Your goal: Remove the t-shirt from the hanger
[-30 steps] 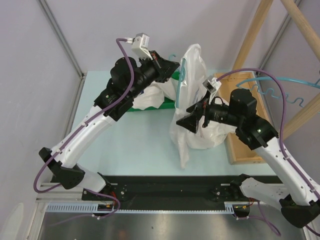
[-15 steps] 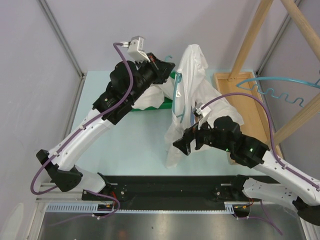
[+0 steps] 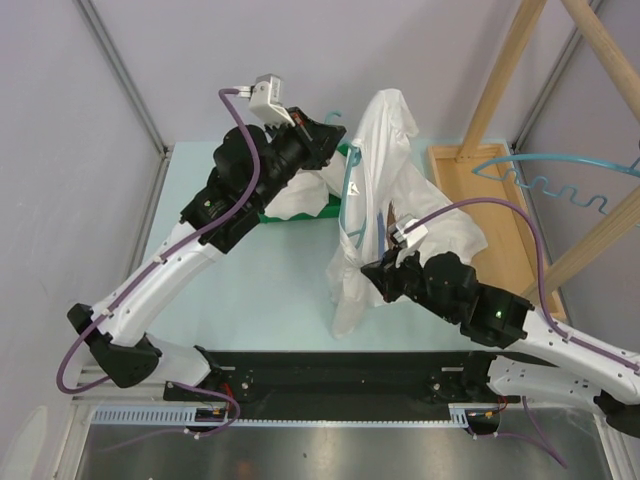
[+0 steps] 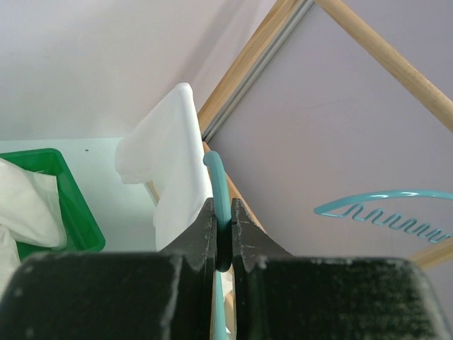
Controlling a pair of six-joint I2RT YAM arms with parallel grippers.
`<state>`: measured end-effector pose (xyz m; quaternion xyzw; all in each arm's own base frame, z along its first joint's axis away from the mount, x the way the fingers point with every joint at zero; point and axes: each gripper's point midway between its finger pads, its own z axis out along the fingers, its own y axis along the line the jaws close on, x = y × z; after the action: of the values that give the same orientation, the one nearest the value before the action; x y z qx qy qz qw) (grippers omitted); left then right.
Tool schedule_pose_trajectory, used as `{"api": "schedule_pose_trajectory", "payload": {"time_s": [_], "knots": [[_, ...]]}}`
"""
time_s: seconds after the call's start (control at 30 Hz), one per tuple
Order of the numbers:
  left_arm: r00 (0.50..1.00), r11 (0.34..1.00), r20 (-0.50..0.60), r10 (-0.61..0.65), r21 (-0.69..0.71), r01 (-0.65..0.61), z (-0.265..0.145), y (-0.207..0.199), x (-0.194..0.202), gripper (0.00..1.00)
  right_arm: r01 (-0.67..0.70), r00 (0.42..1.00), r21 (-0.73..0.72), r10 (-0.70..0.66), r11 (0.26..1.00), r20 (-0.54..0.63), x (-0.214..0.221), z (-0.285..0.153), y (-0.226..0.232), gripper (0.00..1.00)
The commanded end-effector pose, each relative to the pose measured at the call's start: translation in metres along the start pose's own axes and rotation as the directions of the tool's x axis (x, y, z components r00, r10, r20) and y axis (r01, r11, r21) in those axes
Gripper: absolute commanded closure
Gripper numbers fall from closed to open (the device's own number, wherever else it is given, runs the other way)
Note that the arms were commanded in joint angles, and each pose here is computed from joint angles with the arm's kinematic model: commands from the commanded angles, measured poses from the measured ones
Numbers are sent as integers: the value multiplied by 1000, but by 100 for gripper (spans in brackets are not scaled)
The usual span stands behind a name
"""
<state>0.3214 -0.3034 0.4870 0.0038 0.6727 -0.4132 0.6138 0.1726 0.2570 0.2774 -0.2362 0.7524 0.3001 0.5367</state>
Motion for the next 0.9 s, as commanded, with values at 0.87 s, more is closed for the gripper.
{"api": "schedule_pose_trajectory", "payload": {"time_s": [0.87], "knots": [[999,985,46,1,174,-9,-6,-43,-40,100,-60,990,111,73,992,-119,44,-7,-32,100]]}}
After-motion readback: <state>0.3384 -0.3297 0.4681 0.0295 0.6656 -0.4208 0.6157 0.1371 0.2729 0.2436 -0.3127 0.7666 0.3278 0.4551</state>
